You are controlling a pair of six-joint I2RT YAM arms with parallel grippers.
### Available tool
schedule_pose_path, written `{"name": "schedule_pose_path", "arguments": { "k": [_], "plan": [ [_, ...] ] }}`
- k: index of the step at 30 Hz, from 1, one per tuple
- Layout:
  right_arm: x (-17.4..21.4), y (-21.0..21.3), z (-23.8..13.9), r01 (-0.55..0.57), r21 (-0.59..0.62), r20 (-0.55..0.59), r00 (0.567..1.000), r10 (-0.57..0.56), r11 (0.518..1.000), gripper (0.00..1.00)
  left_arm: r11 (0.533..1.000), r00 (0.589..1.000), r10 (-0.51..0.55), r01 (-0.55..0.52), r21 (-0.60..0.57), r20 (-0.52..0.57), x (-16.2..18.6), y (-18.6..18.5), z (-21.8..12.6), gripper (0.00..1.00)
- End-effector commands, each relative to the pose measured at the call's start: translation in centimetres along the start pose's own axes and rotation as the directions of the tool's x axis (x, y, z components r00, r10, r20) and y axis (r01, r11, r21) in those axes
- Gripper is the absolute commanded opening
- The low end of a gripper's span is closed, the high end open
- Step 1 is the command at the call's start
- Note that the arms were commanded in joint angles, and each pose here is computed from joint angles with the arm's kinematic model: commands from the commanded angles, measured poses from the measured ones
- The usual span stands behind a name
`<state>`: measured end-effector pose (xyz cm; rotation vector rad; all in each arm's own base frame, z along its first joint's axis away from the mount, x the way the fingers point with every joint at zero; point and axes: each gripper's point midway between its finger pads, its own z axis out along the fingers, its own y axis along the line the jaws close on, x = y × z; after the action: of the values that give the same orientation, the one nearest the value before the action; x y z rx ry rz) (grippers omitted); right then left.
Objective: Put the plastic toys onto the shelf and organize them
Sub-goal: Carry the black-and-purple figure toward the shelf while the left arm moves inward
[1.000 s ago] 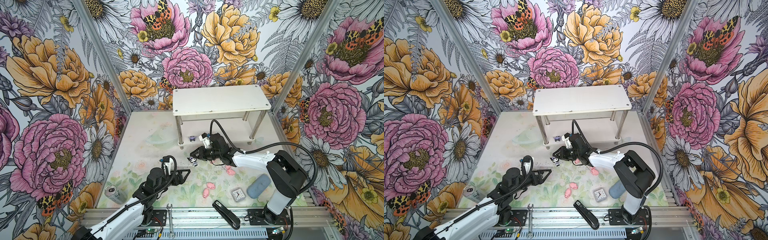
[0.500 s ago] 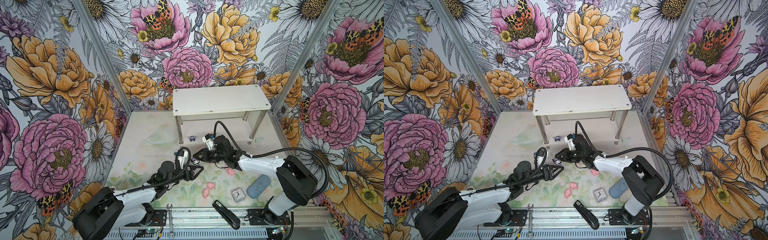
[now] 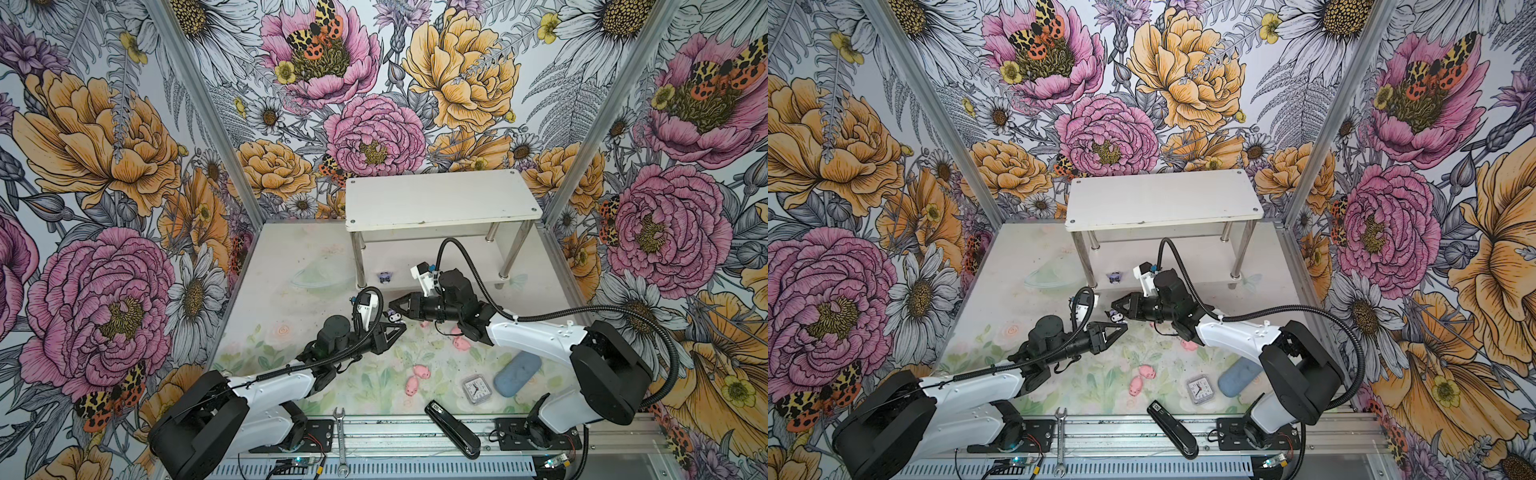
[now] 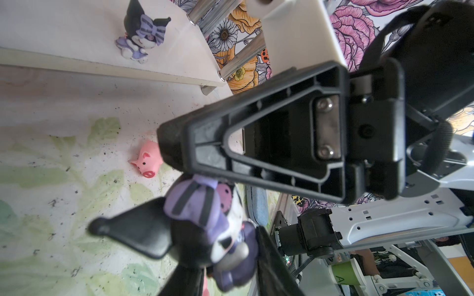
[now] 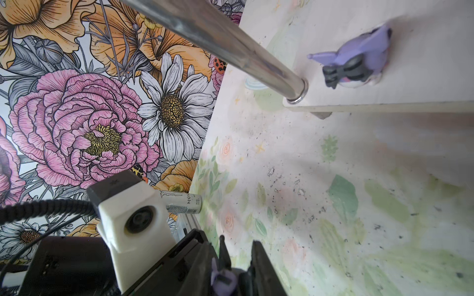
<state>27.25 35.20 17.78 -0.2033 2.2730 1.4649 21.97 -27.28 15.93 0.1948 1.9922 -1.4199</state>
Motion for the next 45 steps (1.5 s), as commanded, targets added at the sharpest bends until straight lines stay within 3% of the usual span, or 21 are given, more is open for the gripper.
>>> {"name": "schedule_pose_path", "arguments": {
  "k": [1, 6, 8, 10, 11, 13, 15, 23, 35, 38, 45],
  "plan": [
    [0.6, 0.5, -0.5, 0.009, -0.014, -0.005, 1.000, -0.009, 1.000, 0.00, 0.994, 0.992, 0.093, -0.098, 0.056, 0.081, -3.2, -2.6, -0.1, 0.21],
    [0.5, 0.2, -1.3, 0.034, 0.038, 0.007, 0.999, -0.035, 0.999, 0.06, 0.989, 0.988, 0.144, -0.145, 0.003, 0.046, -3.3, -2.1, -0.3, 0.12],
    [0.5, 0.0, -1.8, 0.043, 0.073, 0.008, 0.999, -0.044, 0.996, 0.20, 0.983, 0.983, 0.183, -0.182, -0.032, 0.013, -3.1, -1.8, -0.3, 0.10],
    [0.4, -0.5, -2.5, 0.054, 0.125, 0.016, 0.998, -0.056, 0.991, 0.51, 0.971, 0.973, 0.228, -0.229, -0.066, -0.021, -2.9, -1.6, -0.5, 0.08],
    [0.3, -0.6, -2.9, 0.059, 0.151, 0.021, 0.998, -0.063, 0.987, 0.61, 0.965, 0.968, 0.249, -0.251, -0.081, -0.036, -2.8, -1.4, -0.6, 0.07],
    [-0.1, -0.8, -4.0, 0.087, 0.220, 0.039, 0.994, -0.098, 0.972, 0.70, 0.945, 0.952, 0.298, -0.304, -0.121, -0.062, -2.9, -1.2, -0.9, 0.05],
    [-0.4, -0.5, -4.9, 0.121, 0.265, 0.046, 0.989, -0.138, 0.957, 0.74, 0.928, 0.940, 0.332, -0.340, -0.150, -0.080, -2.9, -1.0, -1.2, 0.03],
    [0.1, 1.5, -5.7, 0.308, 0.417, -0.054, 0.948, -0.314, 0.855, 0.82, 0.883, 0.895, 0.421, -0.442, -0.160, -0.151, -1.5, -0.9, -0.9, 0.00],
    [1.6, 1.1, -1.9, 0.356, 0.418, -0.153, 0.934, -0.322, 0.836, 0.85, 0.867, 0.873, 0.459, -0.481, -0.133, -0.167, -0.9, -2.0, -0.7, 0.00],
    [1.0, 1.1, -1.7, 0.352, 0.435, -0.134, 0.935, -0.327, 0.829, 0.80, 0.865, 0.869, 0.461, -0.485, -0.128, -0.178, -0.5, -2.1, -0.6, 0.00],
    [0.9, 1.9, -0.3, 0.348, 0.389, -0.142, 0.938, -0.317, 0.853, 0.58, 0.859, 0.862, 0.466, -0.495, -0.132, -0.200, -0.1, -1.8, -0.2, 0.00]
  ]
}}
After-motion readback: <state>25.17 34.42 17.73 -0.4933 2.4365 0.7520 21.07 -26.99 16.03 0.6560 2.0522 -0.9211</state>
